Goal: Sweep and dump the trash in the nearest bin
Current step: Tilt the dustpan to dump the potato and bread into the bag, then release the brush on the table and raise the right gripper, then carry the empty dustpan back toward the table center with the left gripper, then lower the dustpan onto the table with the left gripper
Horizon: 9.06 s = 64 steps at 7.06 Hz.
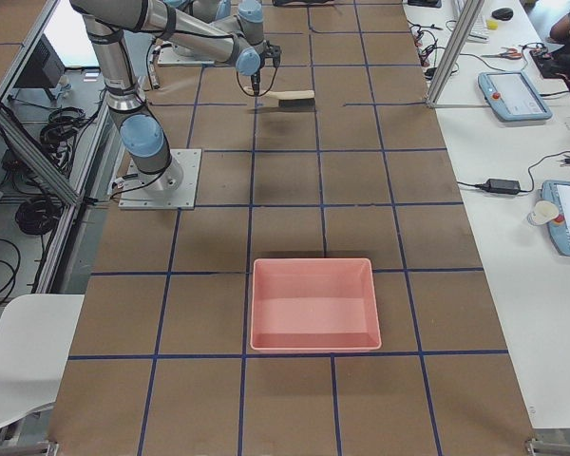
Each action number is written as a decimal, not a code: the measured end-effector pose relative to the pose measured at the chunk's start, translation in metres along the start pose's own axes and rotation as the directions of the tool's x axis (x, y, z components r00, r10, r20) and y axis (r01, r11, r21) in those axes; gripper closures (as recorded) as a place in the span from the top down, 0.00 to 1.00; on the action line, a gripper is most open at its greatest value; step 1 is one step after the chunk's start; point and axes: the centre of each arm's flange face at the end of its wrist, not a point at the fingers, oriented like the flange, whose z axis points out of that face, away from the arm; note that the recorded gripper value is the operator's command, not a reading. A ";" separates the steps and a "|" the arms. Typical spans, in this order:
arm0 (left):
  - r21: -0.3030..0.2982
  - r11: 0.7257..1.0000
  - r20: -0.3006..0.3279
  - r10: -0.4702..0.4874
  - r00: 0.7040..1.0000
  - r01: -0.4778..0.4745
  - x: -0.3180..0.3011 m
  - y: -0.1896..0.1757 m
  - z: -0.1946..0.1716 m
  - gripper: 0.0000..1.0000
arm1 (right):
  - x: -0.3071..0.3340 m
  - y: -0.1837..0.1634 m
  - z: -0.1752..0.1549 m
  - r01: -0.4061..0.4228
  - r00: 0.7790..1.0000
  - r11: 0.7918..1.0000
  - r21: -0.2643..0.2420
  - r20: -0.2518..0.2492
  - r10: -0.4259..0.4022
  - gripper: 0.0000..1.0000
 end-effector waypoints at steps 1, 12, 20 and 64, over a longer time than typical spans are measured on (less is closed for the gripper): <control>-0.043 0.999 0.009 0.029 1.000 -0.028 -0.003 -0.011 0.001 0.04 | -0.001 0.000 0.002 0.000 1.000 1.000 -0.007 0.007 0.000 0.79; -0.369 0.903 0.118 0.281 0.953 -0.220 0.028 -0.151 -0.063 0.04 | 0.071 -0.116 -0.151 0.020 1.000 0.997 -0.078 -0.011 -0.021 1.00; -0.150 0.865 0.079 0.493 0.867 -0.478 0.113 -0.338 -0.028 0.04 | 0.196 -0.132 -0.277 0.022 1.000 0.999 -0.023 -0.016 -0.023 1.00; 0.023 0.969 0.149 -0.248 0.957 0.247 0.713 -0.568 0.411 0.15 | 0.195 -0.120 -0.288 0.036 0.999 0.999 0.000 -0.031 -0.036 1.00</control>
